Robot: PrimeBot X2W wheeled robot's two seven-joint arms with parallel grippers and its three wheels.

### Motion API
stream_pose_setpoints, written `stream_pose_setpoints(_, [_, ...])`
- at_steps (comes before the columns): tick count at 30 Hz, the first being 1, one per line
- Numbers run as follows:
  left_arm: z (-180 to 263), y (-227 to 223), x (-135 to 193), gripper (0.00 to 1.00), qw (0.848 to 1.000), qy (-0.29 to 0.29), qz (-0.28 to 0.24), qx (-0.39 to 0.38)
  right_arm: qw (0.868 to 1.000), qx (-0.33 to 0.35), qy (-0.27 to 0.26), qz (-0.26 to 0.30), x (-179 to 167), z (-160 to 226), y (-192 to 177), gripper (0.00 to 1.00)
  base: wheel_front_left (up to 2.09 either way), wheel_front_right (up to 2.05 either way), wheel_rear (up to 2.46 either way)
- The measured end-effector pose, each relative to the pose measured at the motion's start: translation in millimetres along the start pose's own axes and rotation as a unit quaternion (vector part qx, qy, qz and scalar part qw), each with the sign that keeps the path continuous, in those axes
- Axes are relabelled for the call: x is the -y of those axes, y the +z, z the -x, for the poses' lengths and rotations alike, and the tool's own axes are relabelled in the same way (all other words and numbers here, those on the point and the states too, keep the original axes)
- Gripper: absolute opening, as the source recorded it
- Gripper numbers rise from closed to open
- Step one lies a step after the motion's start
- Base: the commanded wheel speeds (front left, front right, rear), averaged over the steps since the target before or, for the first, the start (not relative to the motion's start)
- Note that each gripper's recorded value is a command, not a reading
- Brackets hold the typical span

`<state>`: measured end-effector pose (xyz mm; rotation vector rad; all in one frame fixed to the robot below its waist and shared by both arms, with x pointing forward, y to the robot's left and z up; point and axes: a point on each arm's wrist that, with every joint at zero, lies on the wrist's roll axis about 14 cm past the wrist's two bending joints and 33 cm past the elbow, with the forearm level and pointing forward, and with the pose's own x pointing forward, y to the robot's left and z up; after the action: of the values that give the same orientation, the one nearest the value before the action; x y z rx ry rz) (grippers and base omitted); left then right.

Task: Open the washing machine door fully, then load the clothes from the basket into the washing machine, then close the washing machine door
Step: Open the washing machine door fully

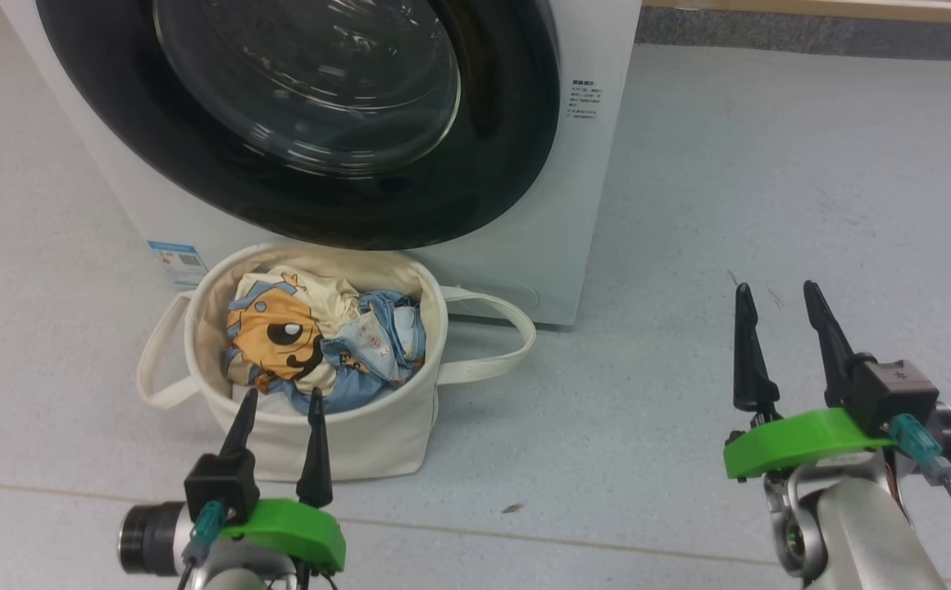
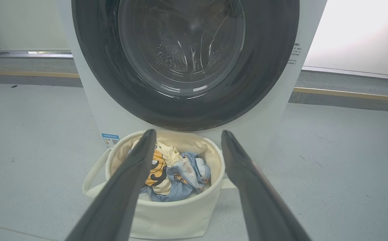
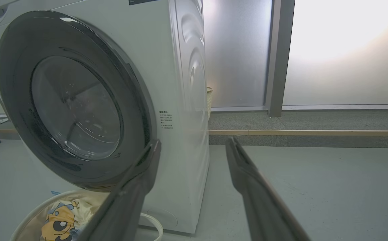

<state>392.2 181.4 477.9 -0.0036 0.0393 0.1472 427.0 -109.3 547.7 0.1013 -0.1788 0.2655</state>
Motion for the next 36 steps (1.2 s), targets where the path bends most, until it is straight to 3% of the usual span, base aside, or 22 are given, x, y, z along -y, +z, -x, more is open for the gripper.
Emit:
stream_pose_setpoints(9, [-0.8, -7.7, 2.2, 1.00, 1.000, -0.003, 0.002, -0.011, 1.000, -0.010, 0.001, -0.014, -1.0, -2.0, -9.3, 1.00, 0.00, 0.00, 0.00])
stream_pose_setpoints(10, [-1.1, -9.2, 2.2, 1.00, 1.000, -0.003, 0.001, -0.013, 1.000, -0.013, 0.002, -0.016, -1.9, -2.5, -11.8, 0.14, 0.00, 0.00, 0.00])
stream_pose_setpoints(11, [-1.6, -10.5, 2.3, 1.00, 1.000, -0.003, 0.001, -0.015, 1.000, -0.016, 0.001, -0.023, -1.7, -3.1, -14.3, 0.00, 0.00, 0.00, 0.00])
stream_pose_setpoints(16, [-7.3, -13.2, 3.1, 1.00, 1.000, -0.003, -0.001, -0.019, 0.994, -0.019, -0.021, -0.105, 5.5, -13.8, -22.5, 0.00, 0.00, 0.00, 0.00])
stream_pose_setpoints(19, [-13.2, -15.7, 5.5, 1.00, 1.000, -0.007, -0.003, -0.022, 0.978, -0.028, -0.041, -0.203, 7.2, -27.8, -35.7, 0.00, 0.00, 0.00, 0.00])
stream_pose_setpoints(24, [-24.1, -28.8, 10.4, 1.00, 0.999, -0.012, -0.003, -0.039, 0.924, -0.059, -0.072, -0.370, 8.6, -67.0, -59.4, 0.00, 0.00, 0.00, 0.00])
stream_pose_setpoints(30, [-54.2, -37.3, 22.1, 1.00, 0.999, -0.021, 0.006, -0.044, 0.875, -0.073, -0.035, -0.477, 7.5, -146.6, -48.8, 0.00, 0.00, 0.00, 0.00])
stream_pose_setpoints(34, [-73.2, -48.8, 26.1, 1.00, 0.998, -0.021, 0.011, -0.053, 0.839, -0.099, -0.025, -0.535, 15.2, -180.1, -64.8, 0.00, 0.00, 0.00, 0.00])
stream_pose_setpoints(35, [-76.5, -53.1, 26.5, 1.00, 0.998, -0.021, 0.012, -0.058, 0.829, -0.108, -0.020, -0.549, 15.2, -186.5, -70.0, 0.00, 0.00, 0.00, 0.00])
stream_pose_setpoints(36, [-81.9, -62.3, 25.6, 1.00, 0.998, -0.018, 0.012, -0.067, 0.804, -0.122, -0.007, -0.582, 12.1, -198.8, -79.3, 0.00, 0.00, 0.00, 0.00])
